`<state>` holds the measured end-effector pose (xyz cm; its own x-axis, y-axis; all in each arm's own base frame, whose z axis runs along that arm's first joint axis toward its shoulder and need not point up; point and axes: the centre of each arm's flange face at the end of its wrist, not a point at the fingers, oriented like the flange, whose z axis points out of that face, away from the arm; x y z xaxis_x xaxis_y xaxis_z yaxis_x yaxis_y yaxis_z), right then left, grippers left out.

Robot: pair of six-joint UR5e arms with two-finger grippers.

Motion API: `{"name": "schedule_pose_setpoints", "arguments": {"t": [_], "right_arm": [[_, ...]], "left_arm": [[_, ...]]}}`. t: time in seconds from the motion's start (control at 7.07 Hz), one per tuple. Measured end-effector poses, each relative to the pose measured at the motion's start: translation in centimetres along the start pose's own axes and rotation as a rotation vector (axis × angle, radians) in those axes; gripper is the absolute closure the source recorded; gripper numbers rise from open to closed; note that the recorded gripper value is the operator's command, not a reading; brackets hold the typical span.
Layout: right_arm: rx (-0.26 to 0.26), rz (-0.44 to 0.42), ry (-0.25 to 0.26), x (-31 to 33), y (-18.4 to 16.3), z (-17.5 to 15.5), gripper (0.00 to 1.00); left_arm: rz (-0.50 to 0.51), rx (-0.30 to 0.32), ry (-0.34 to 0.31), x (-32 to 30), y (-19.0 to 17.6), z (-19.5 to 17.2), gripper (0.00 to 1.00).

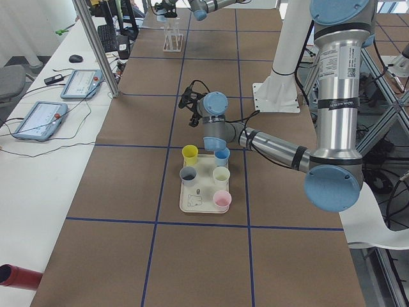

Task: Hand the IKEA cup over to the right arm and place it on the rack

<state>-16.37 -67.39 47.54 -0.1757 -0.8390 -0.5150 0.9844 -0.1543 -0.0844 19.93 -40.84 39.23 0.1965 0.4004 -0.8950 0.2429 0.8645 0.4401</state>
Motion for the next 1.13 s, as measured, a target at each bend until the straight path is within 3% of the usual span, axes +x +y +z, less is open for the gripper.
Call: {"name": "schedule_pose_setpoints", "arguments": {"t": [0.71, 0.85, 1.13], "right_arm": [[-0.01, 0.003, 0.01, -0.4, -1.9, 0.8, 1.0], [-0.012, 0.0, 0.007, -0.6, -2.1, 1.0, 0.97], [-0.03, -0.01, 0.009, -0.9, -2.5, 1.1, 0.8]], "left_arm": [[-0.003, -0.004, -0.002, -0.2, 0.1, 0.2, 0.0], [-0.003, -0.005, -0.002, -0.2, 0.1, 0.2, 0.0], [-0.003, -0.005, -0.002, -0.3, 0.1, 0.3, 0.0]]}}
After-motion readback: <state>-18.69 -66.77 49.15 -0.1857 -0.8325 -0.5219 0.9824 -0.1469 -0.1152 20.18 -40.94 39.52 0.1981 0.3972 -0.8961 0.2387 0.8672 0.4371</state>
